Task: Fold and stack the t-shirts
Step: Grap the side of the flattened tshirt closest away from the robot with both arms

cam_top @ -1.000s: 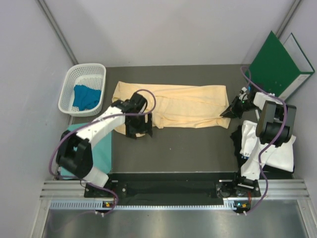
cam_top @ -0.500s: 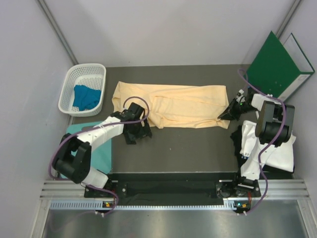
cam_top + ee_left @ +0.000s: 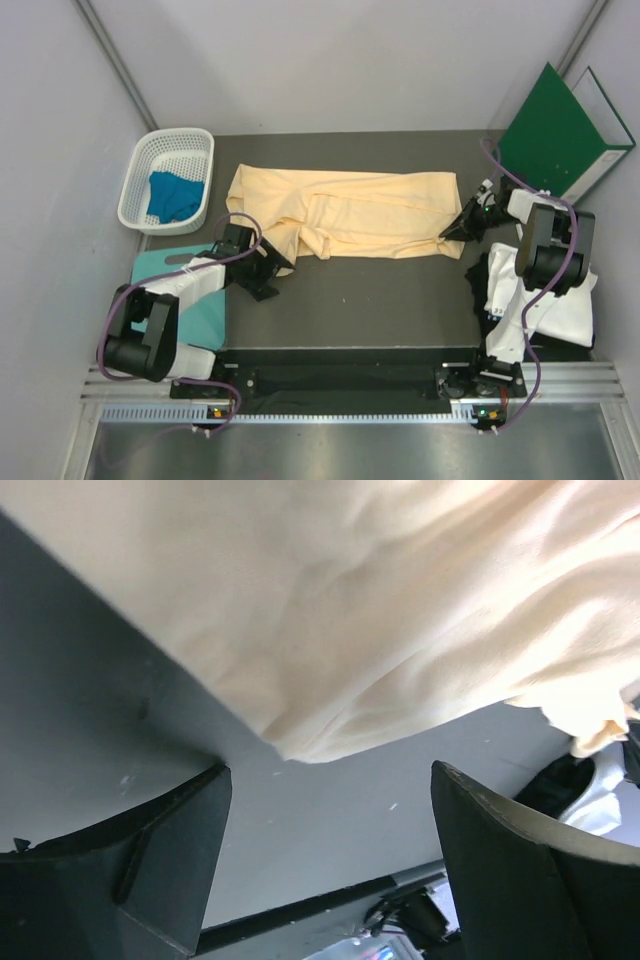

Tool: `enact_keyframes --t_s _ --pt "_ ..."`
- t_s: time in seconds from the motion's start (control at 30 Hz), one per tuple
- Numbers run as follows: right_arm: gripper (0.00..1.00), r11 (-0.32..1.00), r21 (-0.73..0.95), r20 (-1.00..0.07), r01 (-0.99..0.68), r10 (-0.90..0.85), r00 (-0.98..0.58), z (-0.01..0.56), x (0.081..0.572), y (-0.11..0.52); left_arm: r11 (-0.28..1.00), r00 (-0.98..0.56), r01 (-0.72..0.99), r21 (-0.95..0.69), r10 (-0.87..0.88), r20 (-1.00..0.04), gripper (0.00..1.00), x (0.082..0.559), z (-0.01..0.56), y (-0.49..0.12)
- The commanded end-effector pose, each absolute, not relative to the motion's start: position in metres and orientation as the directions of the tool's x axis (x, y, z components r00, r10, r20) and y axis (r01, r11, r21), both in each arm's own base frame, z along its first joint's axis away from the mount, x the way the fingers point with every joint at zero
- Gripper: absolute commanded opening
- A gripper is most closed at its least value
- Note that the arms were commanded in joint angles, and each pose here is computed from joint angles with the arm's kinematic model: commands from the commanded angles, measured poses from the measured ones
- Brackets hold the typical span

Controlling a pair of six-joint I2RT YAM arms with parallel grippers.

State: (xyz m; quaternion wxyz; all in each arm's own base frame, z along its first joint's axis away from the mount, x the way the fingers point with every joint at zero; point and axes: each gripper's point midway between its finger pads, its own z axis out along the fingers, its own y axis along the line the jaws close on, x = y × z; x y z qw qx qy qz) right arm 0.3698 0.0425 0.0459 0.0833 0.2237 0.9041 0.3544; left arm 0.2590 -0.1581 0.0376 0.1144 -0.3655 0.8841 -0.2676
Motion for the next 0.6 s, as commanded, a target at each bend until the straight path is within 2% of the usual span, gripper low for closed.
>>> enact_keyframes --t_s 0.0,0.07,0.1,0.13,0.2,0.23,0.37,0.57 --pt "0.08 0.643 0.705 -0.024 0.299 0.444 -0.896 0.055 0.378 0.049 0.564 -0.683 -0.625 -0.539 -0.730 0.027 0.79 0.261 0.017 -0.158" --pt "0.08 0.640 0.706 -0.019 0.301 0.443 -0.896 0.054 0.377 0.049 0.571 -0.678 -0.625 -0.532 -0.735 0.006 0.70 0.267 0.014 -0.154" --pt "0.08 0.640 0.706 -0.019 0.301 0.443 -0.896 0.054 0.377 0.050 0.576 -0.677 -0.628 -0.522 -0.736 0.002 0.52 0.268 0.011 -0.153" --pt "0.08 0.640 0.706 -0.018 0.302 0.443 -0.896 0.053 0.376 0.050 0.582 -0.675 -0.628 -0.517 -0.738 -0.010 0.39 0.271 0.011 -0.151" --pt "0.08 0.640 0.707 -0.018 0.301 0.442 -0.897 0.053 0.376 0.050 0.592 -0.676 -0.630 -0.503 -0.736 -0.020 0.06 0.275 0.012 -0.149" --pt "0.08 0.640 0.707 -0.019 0.301 0.443 -0.897 0.054 0.375 0.050 0.601 -0.678 -0.632 -0.489 -0.734 -0.025 0.00 0.274 0.012 -0.147" --pt "0.08 0.640 0.707 -0.021 0.301 0.444 -0.896 0.055 0.375 0.050 0.637 -0.673 -0.640 -0.429 -0.735 -0.088 0.00 0.271 0.031 -0.131" --pt "0.08 0.642 0.706 -0.023 0.300 0.443 -0.896 0.054 0.374 0.050 0.669 -0.615 -0.596 -0.443 -0.736 -0.283 0.00 0.285 0.089 -0.103"
